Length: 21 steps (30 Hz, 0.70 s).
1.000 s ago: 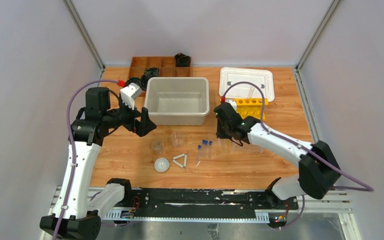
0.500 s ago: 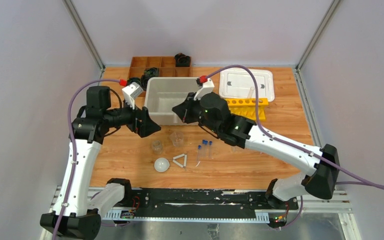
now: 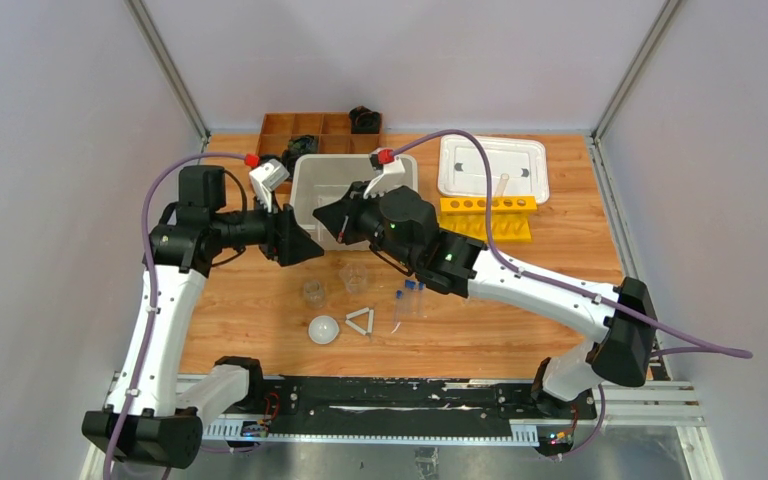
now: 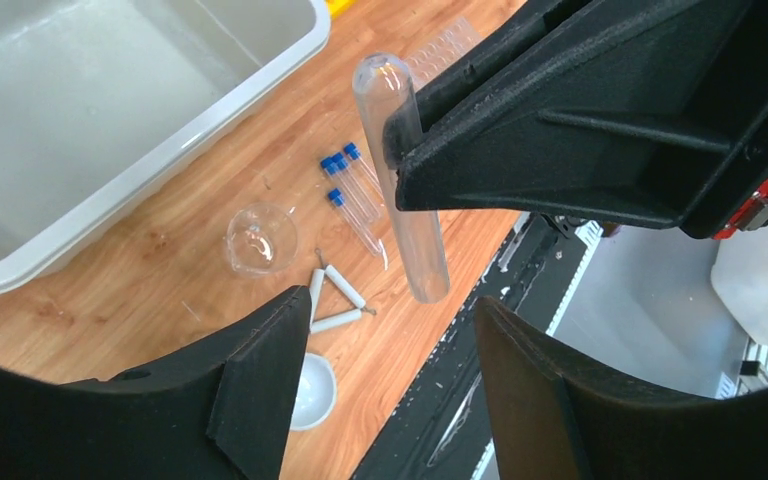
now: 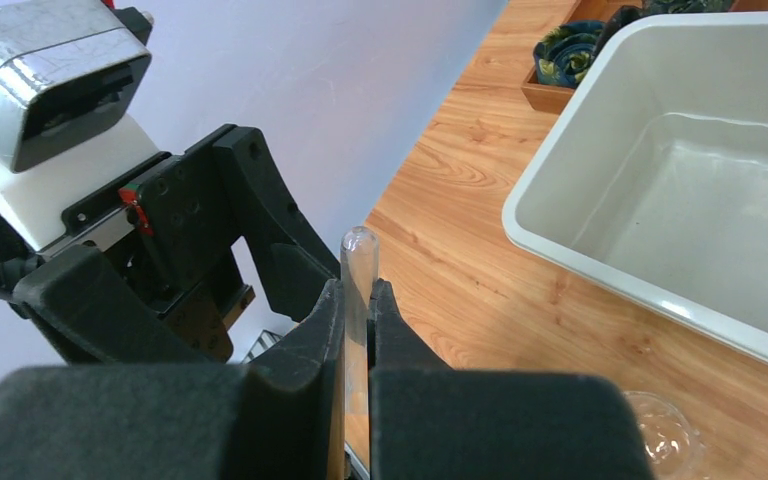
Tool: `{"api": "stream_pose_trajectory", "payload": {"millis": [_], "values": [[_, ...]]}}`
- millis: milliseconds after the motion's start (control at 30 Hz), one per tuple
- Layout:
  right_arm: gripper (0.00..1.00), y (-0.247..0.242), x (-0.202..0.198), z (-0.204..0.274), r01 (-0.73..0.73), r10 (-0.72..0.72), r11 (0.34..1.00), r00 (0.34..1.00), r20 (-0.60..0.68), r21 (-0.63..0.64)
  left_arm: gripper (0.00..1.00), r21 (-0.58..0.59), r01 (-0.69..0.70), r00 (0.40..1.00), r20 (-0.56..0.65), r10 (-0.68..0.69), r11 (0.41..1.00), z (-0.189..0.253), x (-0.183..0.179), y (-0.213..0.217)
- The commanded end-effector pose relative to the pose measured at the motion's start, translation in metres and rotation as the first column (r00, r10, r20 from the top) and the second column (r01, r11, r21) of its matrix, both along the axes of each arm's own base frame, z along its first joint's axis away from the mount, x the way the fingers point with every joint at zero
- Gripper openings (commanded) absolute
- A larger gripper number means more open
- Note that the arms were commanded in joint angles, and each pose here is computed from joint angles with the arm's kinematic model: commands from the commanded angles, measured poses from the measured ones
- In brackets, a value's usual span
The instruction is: Organize the chemistry lab equipment
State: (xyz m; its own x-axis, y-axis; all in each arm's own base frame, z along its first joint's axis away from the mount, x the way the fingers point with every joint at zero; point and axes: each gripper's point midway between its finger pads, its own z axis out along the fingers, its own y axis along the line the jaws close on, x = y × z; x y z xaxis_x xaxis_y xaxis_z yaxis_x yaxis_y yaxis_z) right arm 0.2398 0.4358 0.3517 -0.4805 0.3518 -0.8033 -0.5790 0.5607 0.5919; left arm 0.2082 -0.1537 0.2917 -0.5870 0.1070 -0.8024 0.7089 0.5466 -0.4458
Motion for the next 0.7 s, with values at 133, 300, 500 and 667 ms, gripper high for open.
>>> {"api": "stream_pose_trajectory", "payload": {"millis": [133, 300, 500, 667], "values": [[0.0, 0.0103, -0.0084, 0.0282, -0.018, 0.017, 0.995, 1.0, 0.01, 0.095, 0.57, -0.034, 0.032, 0.999, 0.039, -0.031, 0.999, 0.0209, 0.0013, -0.0053], [0.0, 0.0124, -0.0091, 0.0264, -0.02, 0.019, 0.996, 1.0, 0.011, 0.092, 0.44, -0.037, 0.033, 0.999, 0.042, -0.032, 0.999, 0.0238, 0.0025, -0.0057], [0.0, 0.0155, -0.0108, 0.026, -0.033, 0.032, 0.995, 0.999, 0.011, 0.097, 0.33, -0.039, 0.031, 0.999, 0.023, -0.03, 0.999, 0.0209, 0.0052, -0.006], [0.09, 0.0164, -0.0114, 0.0262, -0.037, 0.037, 0.995, 0.999, 0.009, 0.096, 0.23, -0.031, 0.029, 0.999, 0.021, -0.028, 0.999, 0.0177, 0.008, -0.0054]]}}
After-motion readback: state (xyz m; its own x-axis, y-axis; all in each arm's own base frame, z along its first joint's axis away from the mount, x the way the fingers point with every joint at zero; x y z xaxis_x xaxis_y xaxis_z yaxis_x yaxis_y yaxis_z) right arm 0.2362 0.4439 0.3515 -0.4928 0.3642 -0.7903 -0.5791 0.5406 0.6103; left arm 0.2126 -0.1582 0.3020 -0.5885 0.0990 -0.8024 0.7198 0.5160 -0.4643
